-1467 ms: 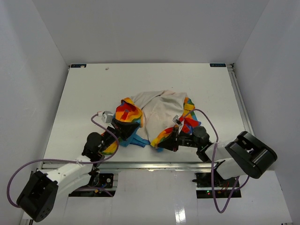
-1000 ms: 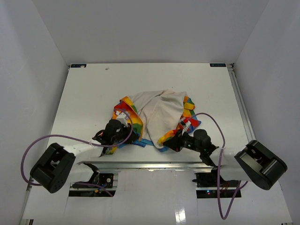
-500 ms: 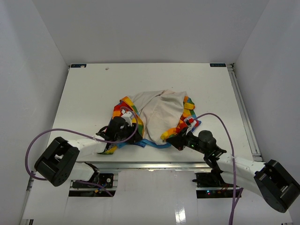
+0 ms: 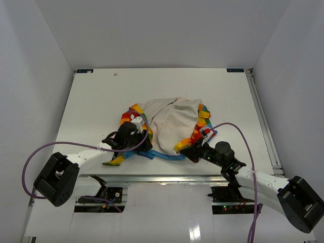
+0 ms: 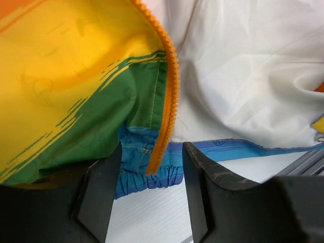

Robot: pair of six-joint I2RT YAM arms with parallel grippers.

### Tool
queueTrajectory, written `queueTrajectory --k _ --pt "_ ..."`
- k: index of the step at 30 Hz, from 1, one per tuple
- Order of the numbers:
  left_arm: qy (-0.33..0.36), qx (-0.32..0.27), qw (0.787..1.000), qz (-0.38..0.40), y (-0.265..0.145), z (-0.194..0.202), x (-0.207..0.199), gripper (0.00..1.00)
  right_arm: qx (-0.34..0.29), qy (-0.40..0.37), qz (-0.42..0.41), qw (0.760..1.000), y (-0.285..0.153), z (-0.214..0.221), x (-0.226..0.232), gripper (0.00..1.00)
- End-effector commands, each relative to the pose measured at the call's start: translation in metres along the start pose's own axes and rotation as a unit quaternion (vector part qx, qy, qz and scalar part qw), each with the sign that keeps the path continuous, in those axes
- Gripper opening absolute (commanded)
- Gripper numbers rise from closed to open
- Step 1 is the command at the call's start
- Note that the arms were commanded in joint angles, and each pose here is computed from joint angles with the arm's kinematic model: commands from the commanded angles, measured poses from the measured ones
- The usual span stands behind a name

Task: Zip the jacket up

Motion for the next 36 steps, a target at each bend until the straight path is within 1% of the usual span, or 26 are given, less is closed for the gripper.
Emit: queueTrajectory --k 1,3,5,6,7,9,11,18,21,24,27,32,36 --pt "0.019 0.000 1.000 0.016 -0.010 -0.015 -0.016 0.63 -0.011 -0.015 0.001 1.000 -0.001 -0.002 -0.001 0.08" --pt "0.025 -0.012 0.999 0.024 -0.018 -0.025 -0.024 0.63 -0.011 -0.015 -0.001 1.000 -0.001 -0.002 0.000 0.08" --pt "0.036 -0.015 0.999 0.027 -0.027 -0.033 -0.030 0.59 -0.011 -0.016 -0.002 1.000 -0.001 -0.002 0.000 0.08" --pt "0.042 -0.013 0.999 0.024 -0.030 -0.034 -0.031 0.58 -0.011 -0.017 -0.004 1.000 -0.001 -0.002 0.000 0.08" --pt "0.044 -0.006 0.999 0.005 -0.033 -0.034 -0.027 0.57 -0.012 -0.018 -0.005 1.000 -0.001 -0.003 0.001 0.08" --pt "0.044 0.000 0.999 -0.018 -0.035 -0.034 -0.024 0.50 -0.015 -0.018 -0.008 1.000 -0.002 -0.003 0.002 0.08" --pt "0.050 0.012 0.999 -0.015 -0.037 -0.034 -0.026 0.46 -0.018 -0.019 -0.011 1.000 -0.003 -0.004 0.003 0.08" --pt "0.079 0.077 0.994 0.004 -0.031 -0.029 -0.033 0.50 -0.028 -0.023 -0.017 0.999 -0.006 -0.006 0.005 0.08" --pt "0.084 0.094 0.992 0.003 -0.025 -0.020 -0.036 0.51 -0.028 -0.024 -0.017 0.999 -0.007 -0.005 0.005 0.08" --pt "0.085 0.091 0.992 -0.008 -0.020 -0.016 -0.037 0.53 -0.029 -0.023 -0.012 0.999 -0.007 -0.004 0.004 0.08" --pt "0.071 0.077 0.995 -0.004 -0.016 -0.014 -0.042 0.56 -0.028 -0.024 -0.012 0.999 -0.007 -0.005 0.004 0.08" --pt "0.037 0.062 0.996 -0.048 -0.001 -0.008 -0.042 0.53 -0.029 -0.025 -0.012 0.999 -0.007 -0.006 0.004 0.08" --pt "0.009 0.039 0.996 -0.083 0.007 -0.008 -0.042 0.54 -0.029 -0.025 -0.008 0.999 -0.008 -0.006 0.003 0.08"
Point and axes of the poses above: each gripper's point midway between its finger pads, its own y axis out along the fingers, its own x axis along the line the jaws close on, z = x × y, the point moved 7 cm from there along -y, back along the fingers, and after that the axes turned 10 degrees about -y, right-handed, at the moved point
